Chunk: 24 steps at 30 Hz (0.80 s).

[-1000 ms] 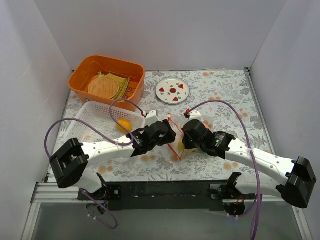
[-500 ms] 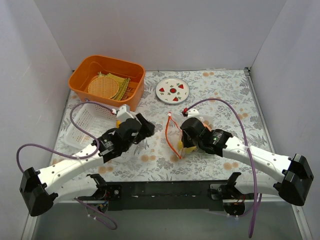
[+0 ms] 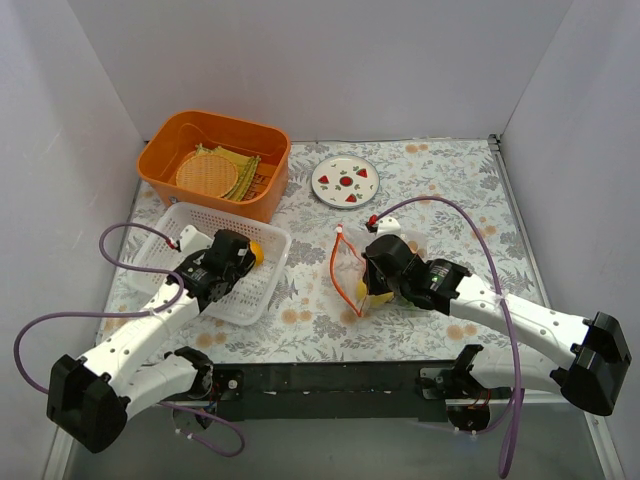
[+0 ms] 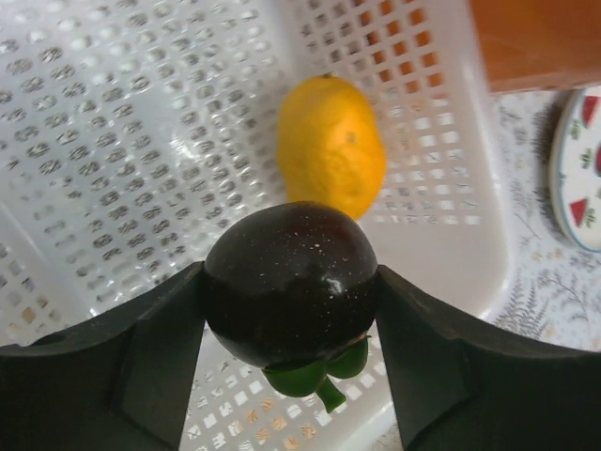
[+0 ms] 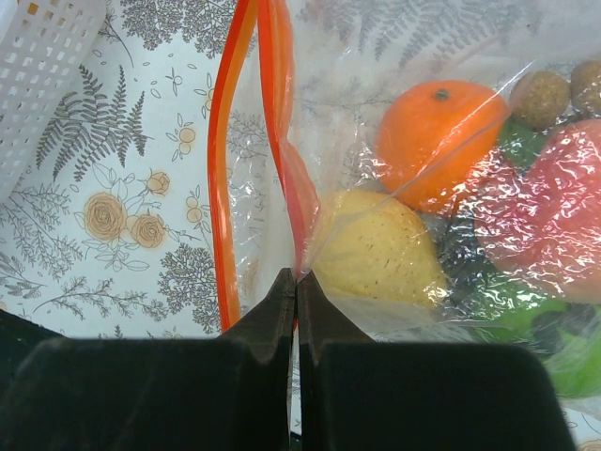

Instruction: Open the zip-top bag and remove the fake food

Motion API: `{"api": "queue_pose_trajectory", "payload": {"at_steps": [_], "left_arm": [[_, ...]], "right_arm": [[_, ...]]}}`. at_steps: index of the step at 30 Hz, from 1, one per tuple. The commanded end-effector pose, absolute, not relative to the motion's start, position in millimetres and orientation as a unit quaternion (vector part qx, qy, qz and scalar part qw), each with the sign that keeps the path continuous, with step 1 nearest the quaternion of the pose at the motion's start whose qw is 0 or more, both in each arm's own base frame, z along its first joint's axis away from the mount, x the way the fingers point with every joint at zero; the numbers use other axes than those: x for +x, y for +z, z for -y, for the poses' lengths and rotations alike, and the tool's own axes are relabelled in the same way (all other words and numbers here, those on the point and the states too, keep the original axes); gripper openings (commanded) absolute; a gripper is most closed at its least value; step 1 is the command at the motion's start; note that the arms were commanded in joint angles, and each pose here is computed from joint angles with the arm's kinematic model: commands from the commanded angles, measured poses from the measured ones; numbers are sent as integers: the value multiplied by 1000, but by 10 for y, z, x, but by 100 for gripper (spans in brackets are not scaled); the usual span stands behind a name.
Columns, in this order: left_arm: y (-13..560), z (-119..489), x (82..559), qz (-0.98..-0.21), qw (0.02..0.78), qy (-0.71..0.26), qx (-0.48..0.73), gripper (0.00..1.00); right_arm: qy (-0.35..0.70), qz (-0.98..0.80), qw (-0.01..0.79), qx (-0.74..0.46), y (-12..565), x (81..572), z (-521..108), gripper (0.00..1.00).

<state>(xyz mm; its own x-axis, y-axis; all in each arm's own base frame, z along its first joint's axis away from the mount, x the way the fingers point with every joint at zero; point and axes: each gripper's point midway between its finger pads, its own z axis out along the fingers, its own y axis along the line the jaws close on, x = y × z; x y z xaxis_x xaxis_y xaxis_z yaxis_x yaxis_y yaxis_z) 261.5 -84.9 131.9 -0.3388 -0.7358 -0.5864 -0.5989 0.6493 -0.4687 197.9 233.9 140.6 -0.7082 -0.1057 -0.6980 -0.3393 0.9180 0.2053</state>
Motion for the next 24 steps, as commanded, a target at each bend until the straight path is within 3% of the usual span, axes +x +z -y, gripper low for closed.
{"api": "queue_pose_trajectory", "payload": {"at_steps": [1, 3, 7, 13, 18, 24], "left_arm": [[1259, 695, 2574, -801, 411, -57, -432, 81], [1324, 775, 2608, -810, 414, -75, -408, 91], [1509, 919, 2690, -817, 425, -111, -374, 92], [1859, 1616, 2693, -829, 425, -221, -290, 75], [1983, 2697, 2489, -845, 393, -309, -190, 62], [1719, 3601, 2347, -858, 338, -368, -117, 51]], "right_arm": [[181, -899, 381, -120, 1574, 2022, -2385, 1], [180, -900, 379, -121, 1561, 2016, -2384, 1], [186, -900, 376, -122, 1581, 2000, -2402, 1], [193, -899, 375, -118, 1600, 1974, -2394, 1], [189, -905, 365, -110, 1518, 1937, -2347, 1], [202, -905, 363, -97, 1527, 1837, -2293, 1]]}}
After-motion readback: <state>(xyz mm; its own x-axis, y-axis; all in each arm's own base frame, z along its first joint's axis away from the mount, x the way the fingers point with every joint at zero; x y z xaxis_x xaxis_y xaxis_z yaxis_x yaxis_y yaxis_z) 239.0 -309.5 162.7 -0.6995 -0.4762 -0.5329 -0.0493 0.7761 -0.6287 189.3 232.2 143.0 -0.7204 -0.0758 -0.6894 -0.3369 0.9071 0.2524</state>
